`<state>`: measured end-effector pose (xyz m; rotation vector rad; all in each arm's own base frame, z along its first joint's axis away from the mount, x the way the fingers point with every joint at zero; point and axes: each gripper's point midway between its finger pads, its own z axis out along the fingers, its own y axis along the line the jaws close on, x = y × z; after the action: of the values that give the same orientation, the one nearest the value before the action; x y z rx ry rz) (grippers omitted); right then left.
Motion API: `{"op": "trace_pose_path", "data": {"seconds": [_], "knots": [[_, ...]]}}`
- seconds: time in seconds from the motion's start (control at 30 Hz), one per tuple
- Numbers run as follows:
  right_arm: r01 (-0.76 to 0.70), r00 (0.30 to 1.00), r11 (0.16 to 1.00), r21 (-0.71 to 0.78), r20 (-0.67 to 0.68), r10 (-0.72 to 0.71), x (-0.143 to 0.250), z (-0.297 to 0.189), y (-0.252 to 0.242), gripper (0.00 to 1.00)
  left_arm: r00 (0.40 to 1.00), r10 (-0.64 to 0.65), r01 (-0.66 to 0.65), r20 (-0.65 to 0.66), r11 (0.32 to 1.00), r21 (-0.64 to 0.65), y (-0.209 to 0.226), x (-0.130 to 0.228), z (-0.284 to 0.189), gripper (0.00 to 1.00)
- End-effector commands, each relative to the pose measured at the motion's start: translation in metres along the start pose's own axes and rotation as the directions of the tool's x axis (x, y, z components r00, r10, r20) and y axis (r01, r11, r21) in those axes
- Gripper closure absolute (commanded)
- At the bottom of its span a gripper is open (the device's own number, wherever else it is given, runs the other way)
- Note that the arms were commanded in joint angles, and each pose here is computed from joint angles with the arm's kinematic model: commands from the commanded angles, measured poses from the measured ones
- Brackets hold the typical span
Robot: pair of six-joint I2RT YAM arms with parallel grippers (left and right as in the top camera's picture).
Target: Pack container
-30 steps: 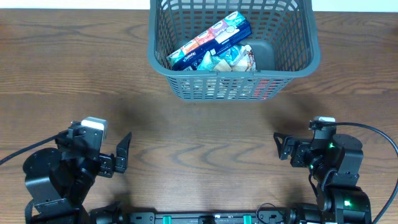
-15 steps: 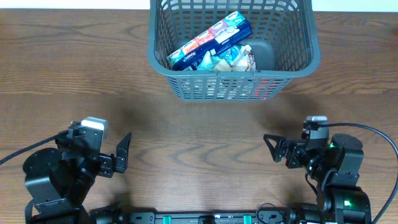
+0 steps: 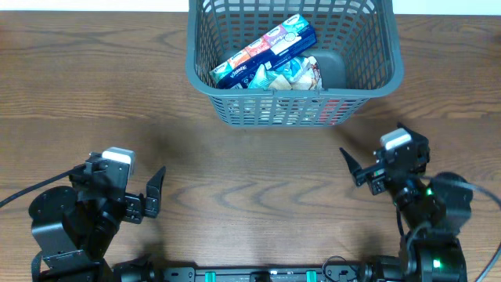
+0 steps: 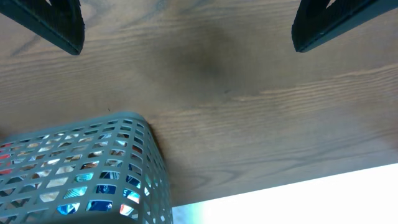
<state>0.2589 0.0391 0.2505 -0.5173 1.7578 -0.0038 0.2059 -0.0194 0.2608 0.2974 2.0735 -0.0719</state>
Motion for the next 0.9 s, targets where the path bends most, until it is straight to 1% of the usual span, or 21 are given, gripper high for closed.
{"op": "trace_pose_path", "data": {"seconds": [0.0,0.1,0.17,0.23,0.27,0.33,0.47,0.73,0.87], "knots": [[0.144,0.988,0.989,0.031,0.058,-0.146,-0.008,-0.013,0.003,0.01,1.0,-0.003,0.003,-0.003,1.0,0.001,-0.001,0.002,0.001,0.01],[0.19,0.974,0.979,0.068,0.108,-0.197,-0.011,-0.027,0.007,0.01,1.0,-0.003,0.003,-0.003,1.0,0.001,-0.001,0.002,0.001,0.01],[0.187,0.972,0.978,0.095,0.13,-0.198,-0.008,-0.033,0.008,0.01,1.0,-0.003,0.003,-0.003,1.0,0.001,-0.001,0.002,0.001,0.01],[0.123,0.978,0.984,0.128,0.154,-0.142,-0.005,-0.035,0.005,0.01,1.0,-0.003,0.003,-0.003,1.0,0.001,-0.001,0.002,0.001,0.01],[0.046,0.983,0.986,0.16,0.168,-0.073,-0.003,-0.036,-0.001,0.01,1.0,-0.003,0.003,-0.003,1.0,0.001,-0.001,0.002,0.001,0.01],[-0.053,0.982,0.979,0.195,0.186,0.016,0.004,-0.036,-0.006,0.01,1.0,-0.003,0.003,-0.003,1.0,0.001,-0.001,0.002,0.001,0.01],[-0.143,0.971,0.963,0.228,0.221,0.092,0.014,-0.034,-0.01,0.01,1.0,-0.003,0.003,-0.003,1.0,0.001,-0.001,0.002,0.001,0.01],[-0.152,0.955,0.963,0.222,0.284,0.086,0.028,-0.023,0.0,0.01,1.0,-0.003,0.003,-0.003,1.0,0.001,-0.001,0.002,0.001,0.01],[-0.213,0.943,0.951,0.222,0.3,0.141,0.04,-0.016,-0.001,0.01,1.0,-0.003,0.003,-0.003,1.0,0.001,-0.001,0.002,0.001,0.01]]}}
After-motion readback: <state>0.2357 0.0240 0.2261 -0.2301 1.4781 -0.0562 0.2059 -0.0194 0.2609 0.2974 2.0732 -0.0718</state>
